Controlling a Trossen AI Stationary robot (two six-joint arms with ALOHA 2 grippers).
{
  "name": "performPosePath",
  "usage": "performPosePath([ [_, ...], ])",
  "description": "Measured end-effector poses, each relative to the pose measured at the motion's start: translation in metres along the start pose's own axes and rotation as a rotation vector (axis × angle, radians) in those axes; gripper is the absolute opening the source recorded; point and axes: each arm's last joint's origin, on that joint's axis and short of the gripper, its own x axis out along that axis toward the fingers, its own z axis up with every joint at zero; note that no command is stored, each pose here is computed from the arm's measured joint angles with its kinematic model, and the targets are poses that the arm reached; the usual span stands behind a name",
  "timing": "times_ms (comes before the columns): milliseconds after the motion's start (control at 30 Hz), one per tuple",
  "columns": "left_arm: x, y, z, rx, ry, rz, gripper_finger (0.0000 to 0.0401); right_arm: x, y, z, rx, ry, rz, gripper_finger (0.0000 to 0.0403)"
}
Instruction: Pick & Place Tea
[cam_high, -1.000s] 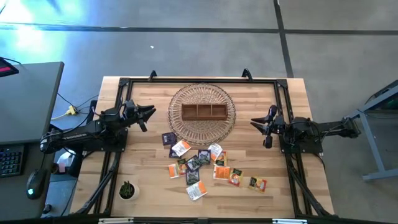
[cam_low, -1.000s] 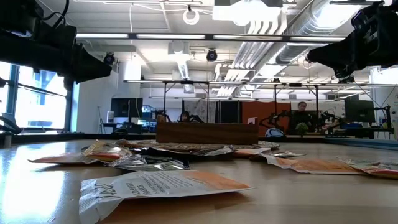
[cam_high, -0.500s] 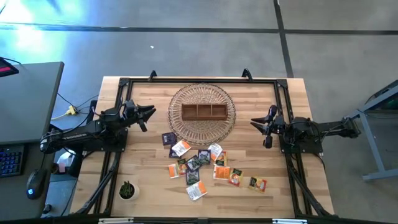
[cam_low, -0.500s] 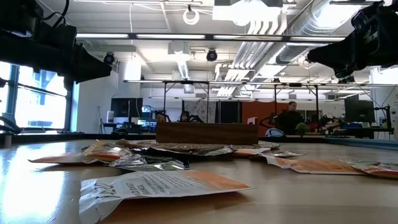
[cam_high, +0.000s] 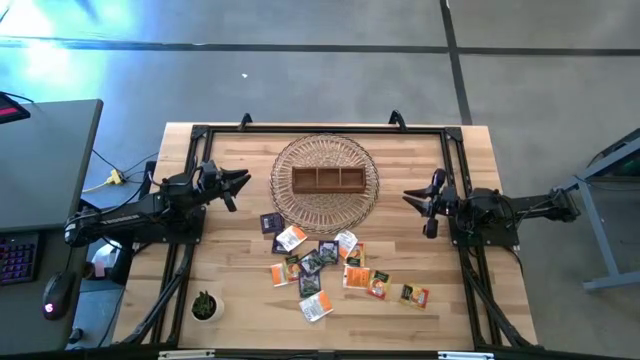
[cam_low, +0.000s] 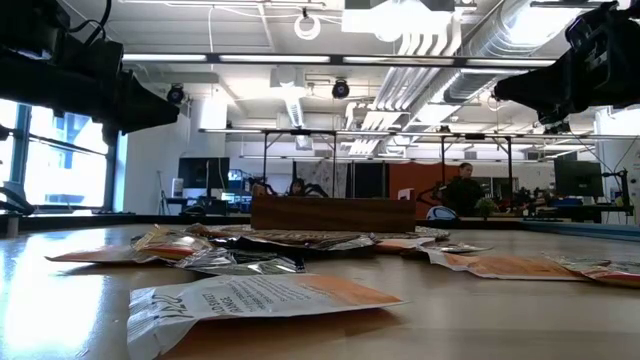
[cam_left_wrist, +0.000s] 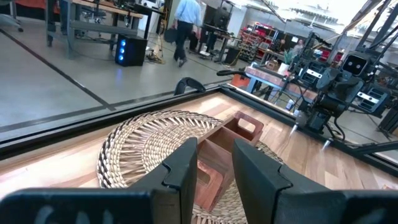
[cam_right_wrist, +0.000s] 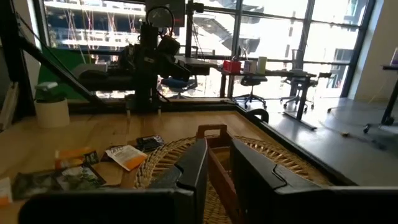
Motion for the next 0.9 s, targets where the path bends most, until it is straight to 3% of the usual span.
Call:
performPosePath([
  [167, 0.000, 0.000, 0.000, 0.000, 0.000, 0.000, 0.0101, 0.000, 0.000, 0.000, -0.148, 0.000, 0.000, 0.0067],
  [467, 0.000, 0.000, 0.000, 0.000, 0.000, 0.000, 0.0101, 0.000, 0.000, 0.000, -0.159, -0.002, -0.008, 0.0067],
  [533, 0.000, 0.000, 0.000, 0.000, 0.000, 0.000, 0.0101, 0.000, -0.001, 0.003, -0.137, -0.030, -0.041, 0.0067],
  [667, 0.000, 0.000, 0.000, 0.000, 0.000, 0.000, 0.0101, -0.001, -0.002, 0.010, 0.075, -0.098, -0.048, 0.0067],
  [900, 0.000, 0.000, 0.000, 0.000, 0.000, 0.000, 0.0101, -0.002, -0.005, 0.019, 0.039, -0.183, -0.119, 0.0067],
])
